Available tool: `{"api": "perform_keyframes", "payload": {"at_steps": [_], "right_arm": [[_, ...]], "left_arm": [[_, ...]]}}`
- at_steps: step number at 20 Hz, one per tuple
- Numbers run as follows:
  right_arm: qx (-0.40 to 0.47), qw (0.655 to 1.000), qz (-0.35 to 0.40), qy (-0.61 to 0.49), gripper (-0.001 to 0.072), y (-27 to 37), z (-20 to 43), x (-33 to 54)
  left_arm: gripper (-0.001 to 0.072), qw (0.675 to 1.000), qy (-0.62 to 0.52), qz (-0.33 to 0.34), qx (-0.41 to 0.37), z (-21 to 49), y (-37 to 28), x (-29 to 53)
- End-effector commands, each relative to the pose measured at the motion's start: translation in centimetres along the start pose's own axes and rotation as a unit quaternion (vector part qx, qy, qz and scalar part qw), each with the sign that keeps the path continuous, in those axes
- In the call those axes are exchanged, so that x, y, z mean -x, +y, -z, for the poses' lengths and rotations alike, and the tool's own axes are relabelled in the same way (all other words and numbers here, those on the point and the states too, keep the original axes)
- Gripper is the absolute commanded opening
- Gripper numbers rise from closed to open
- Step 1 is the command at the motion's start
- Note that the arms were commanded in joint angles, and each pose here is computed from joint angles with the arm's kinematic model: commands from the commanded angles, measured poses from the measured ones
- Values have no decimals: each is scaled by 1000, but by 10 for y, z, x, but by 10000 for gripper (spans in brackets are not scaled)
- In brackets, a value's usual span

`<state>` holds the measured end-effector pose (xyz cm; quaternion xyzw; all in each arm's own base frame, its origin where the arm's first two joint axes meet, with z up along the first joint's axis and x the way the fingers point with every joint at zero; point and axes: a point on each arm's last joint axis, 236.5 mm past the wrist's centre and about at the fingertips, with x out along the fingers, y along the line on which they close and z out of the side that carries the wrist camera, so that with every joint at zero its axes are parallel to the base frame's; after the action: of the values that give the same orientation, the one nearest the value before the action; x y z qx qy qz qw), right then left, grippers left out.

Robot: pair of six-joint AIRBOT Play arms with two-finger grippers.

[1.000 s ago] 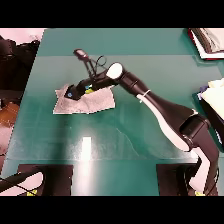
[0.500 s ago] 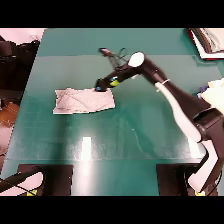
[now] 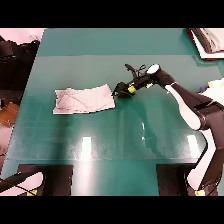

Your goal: Fold the shirts.

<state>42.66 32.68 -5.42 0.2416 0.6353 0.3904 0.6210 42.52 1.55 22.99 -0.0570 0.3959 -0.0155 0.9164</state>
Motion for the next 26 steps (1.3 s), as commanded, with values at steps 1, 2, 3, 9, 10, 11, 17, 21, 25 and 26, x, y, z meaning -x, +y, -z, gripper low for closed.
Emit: {"api": "perform_keyframes", "payload": {"at_steps": [1, 2, 3, 9, 10, 11, 17, 21, 25, 26], "right_arm": [[-5, 1000, -14, -8, 561, 6, -8, -28], [3, 1000, -13, -14, 561, 11, -12, -35], [10, 1000, -14, -13, 560, 17, -13, -43], [46, 998, -10, -37, 222, 44, -21, -73], [54, 998, -10, -40, 97, 47, -22, -76], [68, 997, -10, -38, 13, 49, -19, -79], [121, 987, -3, -109, 8, 87, -51, 16], [179, 950, 118, -229, 8, 85, -79, 173], [140, 918, 191, -319, 8, 51, -73, 312], [123, 906, 213, -344, 8, 36, -69, 348]], "left_arm": [[22, 1000, 8, 2, 1, 4, -1, 0], [22, 1000, 13, 2, 1, 7, -1, -1], [22, 1000, 19, 2, 0, 10, 0, -2], [22, 999, 50, 15, 4, 28, -5, -13], [22, 998, 53, 20, 6, 30, -7, -14], [22, 998, 56, 22, 7, 32, -7, -15], [23, 998, 58, 25, 4, 33, -9, -17], [23, 998, 57, 26, 4, 33, -9, -17], [23, 998, 58, 36, 8, 33, -14, -16], [22, 997, 58, 41, 9, 33, -17, -16]]}}
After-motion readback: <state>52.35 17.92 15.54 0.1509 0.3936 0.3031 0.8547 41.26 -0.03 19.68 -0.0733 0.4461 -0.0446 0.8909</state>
